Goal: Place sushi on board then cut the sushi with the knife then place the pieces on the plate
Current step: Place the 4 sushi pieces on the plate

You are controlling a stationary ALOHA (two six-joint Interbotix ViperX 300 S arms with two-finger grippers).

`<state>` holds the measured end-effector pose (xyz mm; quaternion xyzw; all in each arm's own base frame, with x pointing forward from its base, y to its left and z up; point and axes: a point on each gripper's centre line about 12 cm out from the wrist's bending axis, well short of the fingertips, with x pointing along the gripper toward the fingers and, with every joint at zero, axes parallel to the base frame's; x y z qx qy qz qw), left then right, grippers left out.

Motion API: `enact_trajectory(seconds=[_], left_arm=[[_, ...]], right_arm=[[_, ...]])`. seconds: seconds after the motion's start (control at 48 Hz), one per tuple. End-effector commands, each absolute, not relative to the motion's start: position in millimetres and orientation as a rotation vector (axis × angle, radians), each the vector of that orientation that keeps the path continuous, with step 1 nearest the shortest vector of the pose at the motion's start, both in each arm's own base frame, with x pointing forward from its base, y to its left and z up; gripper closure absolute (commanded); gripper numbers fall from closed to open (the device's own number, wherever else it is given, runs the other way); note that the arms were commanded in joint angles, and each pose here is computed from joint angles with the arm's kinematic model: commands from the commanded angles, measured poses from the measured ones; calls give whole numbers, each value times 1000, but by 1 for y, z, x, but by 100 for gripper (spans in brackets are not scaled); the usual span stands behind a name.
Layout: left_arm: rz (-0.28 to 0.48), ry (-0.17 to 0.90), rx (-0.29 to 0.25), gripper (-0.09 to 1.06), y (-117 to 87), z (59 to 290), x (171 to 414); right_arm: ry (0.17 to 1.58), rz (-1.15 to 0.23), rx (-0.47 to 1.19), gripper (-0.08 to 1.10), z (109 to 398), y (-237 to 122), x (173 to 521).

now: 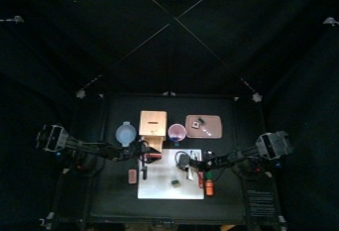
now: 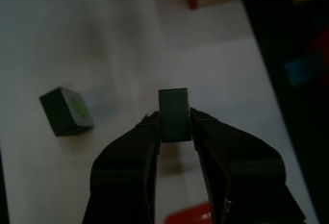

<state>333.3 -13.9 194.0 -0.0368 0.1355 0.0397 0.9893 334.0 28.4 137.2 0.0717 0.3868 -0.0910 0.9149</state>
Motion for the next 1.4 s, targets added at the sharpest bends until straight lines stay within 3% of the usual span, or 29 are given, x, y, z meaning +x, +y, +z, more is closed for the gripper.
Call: enact_trajectory(seconds=[0.021,0.333,0.625,1.0,1.188,1.396], left_arm=[[82,246,-77,26,-14,201,336],[81,243,-76,26,-14,201,336],[85,249,-76,26,-12,199,334],[93,258,-83,26,-11,197,332],[93,258,-83,26,-11,197,332],[94,258,-84,26,-11,197,332]], right_arm=[[735,-262,178,42,159,8,315],[681,-642,255,42,170,-78,252],[721,-851,320,42,154,-130,231],[812,-836,336,34,127,-136,238],[775,-832,321,25,138,-139,245],[676,-770,323,24,167,-126,258]])
